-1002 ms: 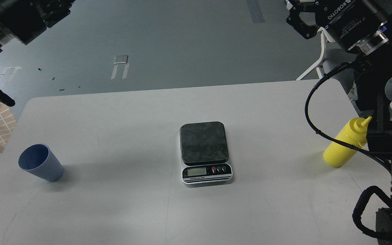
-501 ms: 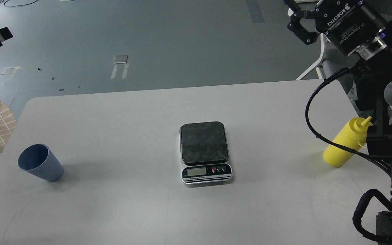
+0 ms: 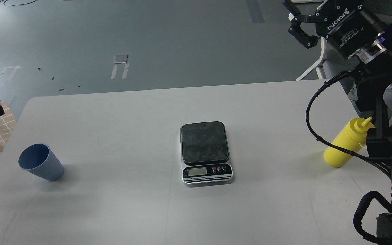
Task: Pour seasoning into cup on scale with both arms
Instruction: 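Move the left gripper down to the blue cup and grasp it, then lift the blue cup with the left gripper and carry it over the scale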
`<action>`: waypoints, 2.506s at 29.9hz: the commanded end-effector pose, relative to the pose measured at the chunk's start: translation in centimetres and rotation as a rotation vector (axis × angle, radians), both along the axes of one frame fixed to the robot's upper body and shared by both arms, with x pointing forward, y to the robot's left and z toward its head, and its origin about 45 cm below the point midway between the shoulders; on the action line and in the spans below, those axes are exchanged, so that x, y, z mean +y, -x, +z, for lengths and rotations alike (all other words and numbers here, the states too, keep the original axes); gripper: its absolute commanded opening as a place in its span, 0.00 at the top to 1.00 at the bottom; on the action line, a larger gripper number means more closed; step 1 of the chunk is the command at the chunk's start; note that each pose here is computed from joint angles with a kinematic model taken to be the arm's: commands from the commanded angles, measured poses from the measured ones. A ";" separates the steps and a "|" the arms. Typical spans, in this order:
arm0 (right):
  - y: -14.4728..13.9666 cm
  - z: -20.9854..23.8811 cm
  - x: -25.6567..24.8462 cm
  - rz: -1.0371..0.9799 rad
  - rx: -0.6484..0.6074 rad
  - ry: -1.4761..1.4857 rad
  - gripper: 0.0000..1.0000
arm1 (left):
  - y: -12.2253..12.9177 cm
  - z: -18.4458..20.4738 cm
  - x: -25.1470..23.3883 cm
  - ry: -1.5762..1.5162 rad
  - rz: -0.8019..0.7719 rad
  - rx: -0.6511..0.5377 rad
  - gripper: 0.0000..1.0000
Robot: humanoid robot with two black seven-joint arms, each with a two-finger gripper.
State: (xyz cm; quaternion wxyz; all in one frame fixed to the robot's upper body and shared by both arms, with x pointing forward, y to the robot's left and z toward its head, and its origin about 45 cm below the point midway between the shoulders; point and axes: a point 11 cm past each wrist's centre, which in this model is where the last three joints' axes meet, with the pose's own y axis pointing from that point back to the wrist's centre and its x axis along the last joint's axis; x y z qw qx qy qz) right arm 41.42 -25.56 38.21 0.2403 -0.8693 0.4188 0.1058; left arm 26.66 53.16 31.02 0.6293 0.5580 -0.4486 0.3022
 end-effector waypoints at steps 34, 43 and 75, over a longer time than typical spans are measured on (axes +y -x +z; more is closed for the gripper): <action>0.2 -0.6 -0.2 -0.005 0.011 0.007 0.01 | 0.5 -11.4 0.0 0.067 0.067 0.199 0.02; 0.4 -0.7 -0.4 -0.008 0.014 0.007 0.01 | 0.5 -11.8 -0.3 0.071 0.062 0.208 0.20; 0.7 -1.6 -0.5 -0.010 0.032 0.014 0.01 | 1.1 -13.4 -1.3 0.077 0.035 0.220 0.88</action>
